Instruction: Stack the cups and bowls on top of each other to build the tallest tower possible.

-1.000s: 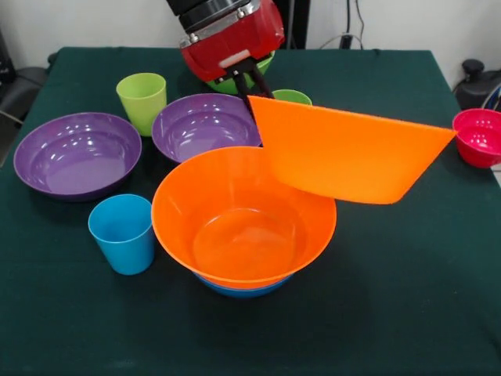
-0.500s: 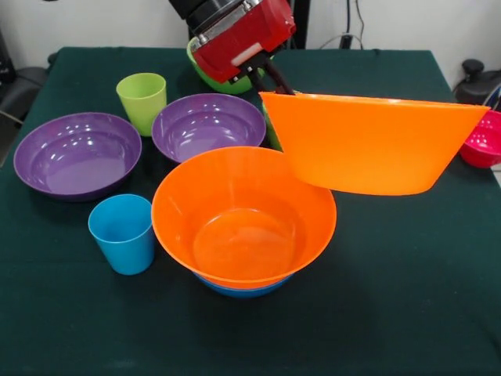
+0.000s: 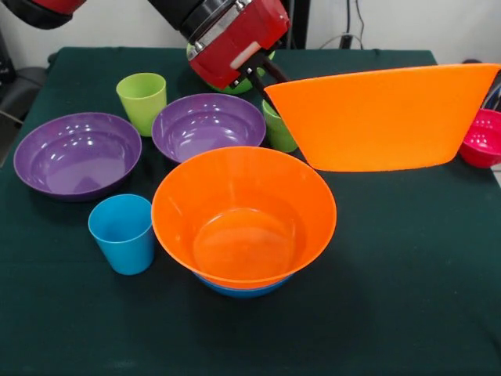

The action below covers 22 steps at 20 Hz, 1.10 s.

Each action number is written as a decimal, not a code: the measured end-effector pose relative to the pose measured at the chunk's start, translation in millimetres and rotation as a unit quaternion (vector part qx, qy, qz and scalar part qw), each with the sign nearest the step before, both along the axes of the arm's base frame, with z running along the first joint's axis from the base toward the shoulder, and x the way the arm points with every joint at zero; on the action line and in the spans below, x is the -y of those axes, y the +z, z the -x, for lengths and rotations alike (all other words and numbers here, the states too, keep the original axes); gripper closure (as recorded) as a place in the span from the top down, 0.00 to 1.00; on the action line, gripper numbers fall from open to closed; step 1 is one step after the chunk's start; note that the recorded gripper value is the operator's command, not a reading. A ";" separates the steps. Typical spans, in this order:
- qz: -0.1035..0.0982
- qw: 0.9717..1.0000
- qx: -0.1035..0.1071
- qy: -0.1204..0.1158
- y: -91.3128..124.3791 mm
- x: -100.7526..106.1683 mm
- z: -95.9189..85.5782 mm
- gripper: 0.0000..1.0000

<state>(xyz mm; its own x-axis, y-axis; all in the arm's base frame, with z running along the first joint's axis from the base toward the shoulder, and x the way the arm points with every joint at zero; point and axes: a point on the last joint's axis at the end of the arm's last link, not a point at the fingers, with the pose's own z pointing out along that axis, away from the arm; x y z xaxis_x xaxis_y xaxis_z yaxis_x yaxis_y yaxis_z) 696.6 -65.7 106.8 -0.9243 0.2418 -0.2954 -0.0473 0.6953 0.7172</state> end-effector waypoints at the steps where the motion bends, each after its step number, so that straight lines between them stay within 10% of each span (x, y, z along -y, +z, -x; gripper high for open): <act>1: 0.000 1.000 0.002 0.003 -0.6 0.5 -0.4 0.00; 22: 0.023 0.998 0.009 0.066 -10.7 39.2 -15.4 0.00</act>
<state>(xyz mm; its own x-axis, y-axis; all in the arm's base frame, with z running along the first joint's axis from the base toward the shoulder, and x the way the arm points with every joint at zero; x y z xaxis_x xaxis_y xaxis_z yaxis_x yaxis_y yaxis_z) 712.0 -104.9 96.1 -0.9418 0.1050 -0.3193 -0.1520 0.7142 0.6832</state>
